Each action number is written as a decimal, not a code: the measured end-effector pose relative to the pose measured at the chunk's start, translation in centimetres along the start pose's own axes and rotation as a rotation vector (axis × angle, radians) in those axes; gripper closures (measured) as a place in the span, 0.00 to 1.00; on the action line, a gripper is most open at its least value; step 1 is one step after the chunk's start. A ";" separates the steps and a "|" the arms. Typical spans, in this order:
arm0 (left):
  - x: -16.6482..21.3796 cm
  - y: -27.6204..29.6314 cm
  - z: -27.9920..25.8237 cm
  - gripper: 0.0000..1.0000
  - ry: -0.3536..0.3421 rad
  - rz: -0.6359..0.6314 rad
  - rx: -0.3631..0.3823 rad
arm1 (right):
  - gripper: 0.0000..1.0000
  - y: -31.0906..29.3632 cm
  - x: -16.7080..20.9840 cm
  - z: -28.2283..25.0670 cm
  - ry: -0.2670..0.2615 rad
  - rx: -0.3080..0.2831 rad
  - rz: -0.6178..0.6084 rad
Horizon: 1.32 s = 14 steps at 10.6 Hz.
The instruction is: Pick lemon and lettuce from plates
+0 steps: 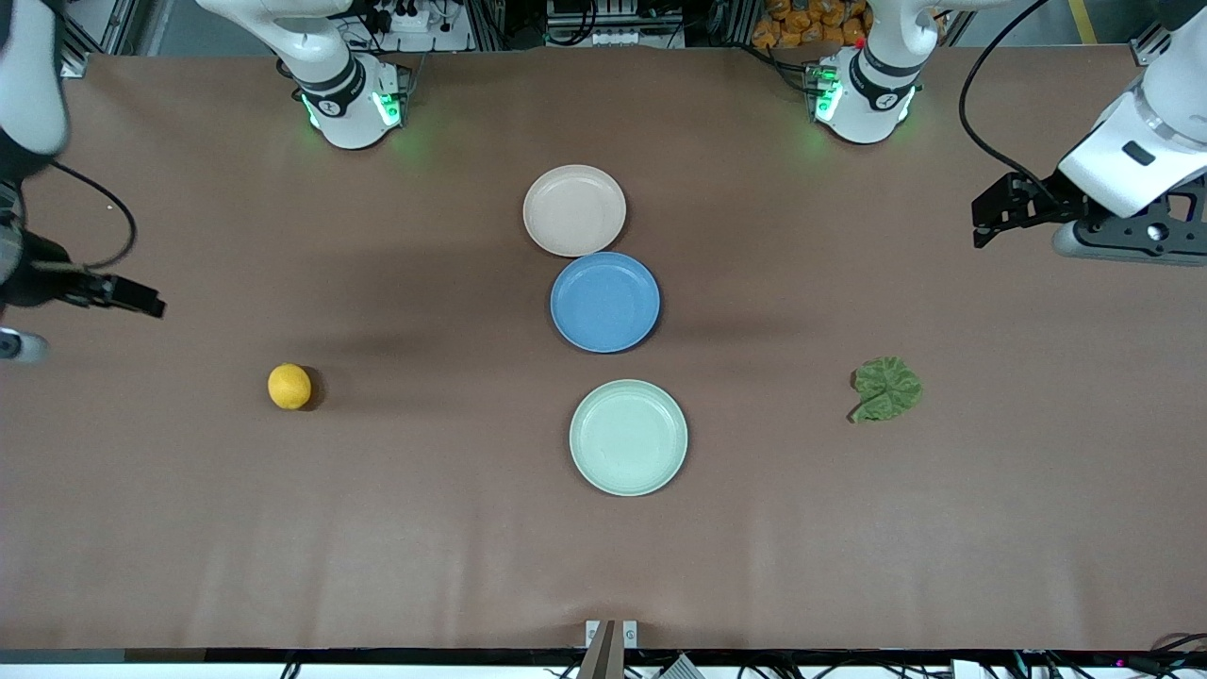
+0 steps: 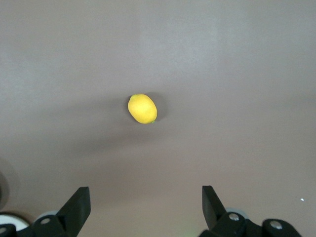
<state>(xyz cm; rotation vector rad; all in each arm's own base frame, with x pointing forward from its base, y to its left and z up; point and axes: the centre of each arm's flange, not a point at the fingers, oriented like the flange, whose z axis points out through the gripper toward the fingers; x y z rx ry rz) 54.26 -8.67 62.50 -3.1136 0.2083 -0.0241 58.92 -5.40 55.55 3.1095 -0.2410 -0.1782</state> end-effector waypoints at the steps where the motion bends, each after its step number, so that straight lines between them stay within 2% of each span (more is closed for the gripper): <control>1: 0.1 0.0 0.0 0.00 0.000 0.000 0.000 | 0.00 0.0 -0.6 -1.7 0.003 0.000 -0.001; 8: 0.3 -0.3 0.2 0.00 -0.004 -0.026 0.000 | 0.00 0.0 -5.3 -9.9 0.137 0.018 -0.014; 14: 0.4 -0.5 0.2 0.00 -0.003 -0.029 0.000 | 0.00 0.0 -6.1 -10.4 0.135 0.019 -0.016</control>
